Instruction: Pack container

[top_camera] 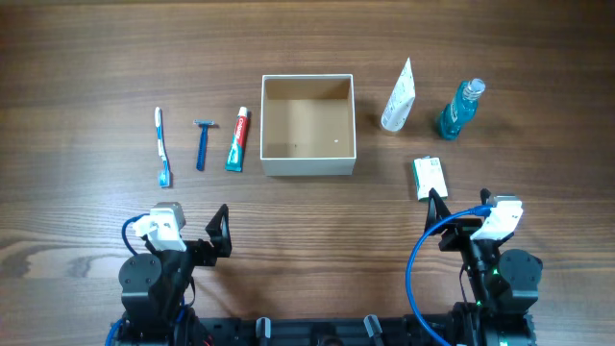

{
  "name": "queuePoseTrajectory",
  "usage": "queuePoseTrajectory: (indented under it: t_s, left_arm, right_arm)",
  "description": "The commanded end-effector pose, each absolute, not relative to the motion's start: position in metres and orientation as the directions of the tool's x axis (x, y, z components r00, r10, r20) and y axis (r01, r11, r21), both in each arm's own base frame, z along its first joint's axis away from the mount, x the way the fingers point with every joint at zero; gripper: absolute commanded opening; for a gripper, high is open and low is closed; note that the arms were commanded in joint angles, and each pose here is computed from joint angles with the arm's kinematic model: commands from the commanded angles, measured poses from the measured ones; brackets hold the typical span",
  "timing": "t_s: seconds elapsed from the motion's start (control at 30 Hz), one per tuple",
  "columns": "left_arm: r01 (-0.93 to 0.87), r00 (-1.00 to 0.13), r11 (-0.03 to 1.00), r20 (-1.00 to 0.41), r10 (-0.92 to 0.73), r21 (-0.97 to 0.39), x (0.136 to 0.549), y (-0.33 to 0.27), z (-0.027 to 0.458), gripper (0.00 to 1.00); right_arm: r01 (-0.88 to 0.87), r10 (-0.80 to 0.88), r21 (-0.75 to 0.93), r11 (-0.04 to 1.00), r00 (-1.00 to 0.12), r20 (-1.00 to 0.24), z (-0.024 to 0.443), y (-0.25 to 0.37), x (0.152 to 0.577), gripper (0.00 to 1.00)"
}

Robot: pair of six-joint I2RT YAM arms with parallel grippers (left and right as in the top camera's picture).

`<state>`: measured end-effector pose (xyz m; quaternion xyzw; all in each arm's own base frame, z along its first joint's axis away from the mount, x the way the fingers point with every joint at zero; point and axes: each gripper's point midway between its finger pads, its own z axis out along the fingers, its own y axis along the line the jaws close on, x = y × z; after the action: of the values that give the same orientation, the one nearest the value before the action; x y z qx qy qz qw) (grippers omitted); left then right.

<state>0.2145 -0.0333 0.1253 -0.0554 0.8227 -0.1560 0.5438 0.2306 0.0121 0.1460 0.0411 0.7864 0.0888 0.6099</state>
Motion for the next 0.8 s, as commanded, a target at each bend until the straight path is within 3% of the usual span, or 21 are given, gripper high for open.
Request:
queuePoseTrajectory:
  t_s: [0.0,0.53,0.77]
  left_arm:
    - [0.123,-0.436,0.937,-0.866,-0.245,-0.327,0.2122,-0.0427,0.1156,1.0]
    - [0.123,-0.436,0.937,-0.866,-0.245,-0.327,0.2122,-0.0427,0.1156,1.0]
    - [0.123,-0.436,0.937,-0.866,-0.245,-0.327,0.2122,-0.0427,0.1156,1.0]
  right_arm:
    - [-0.071,0.167,0.191,0.979,-0.254,-0.953,0.1455,0.0175,0.2301,1.0]
    - [-0.072,0.169,0.193,0.979,-0.254,-0.952,0.1457,0.0177,0.2302,1.0]
    - [-0.035,0.341,0.362,0.931,-0.266,-0.902,0.1458,0.0195,0.2299,1.0]
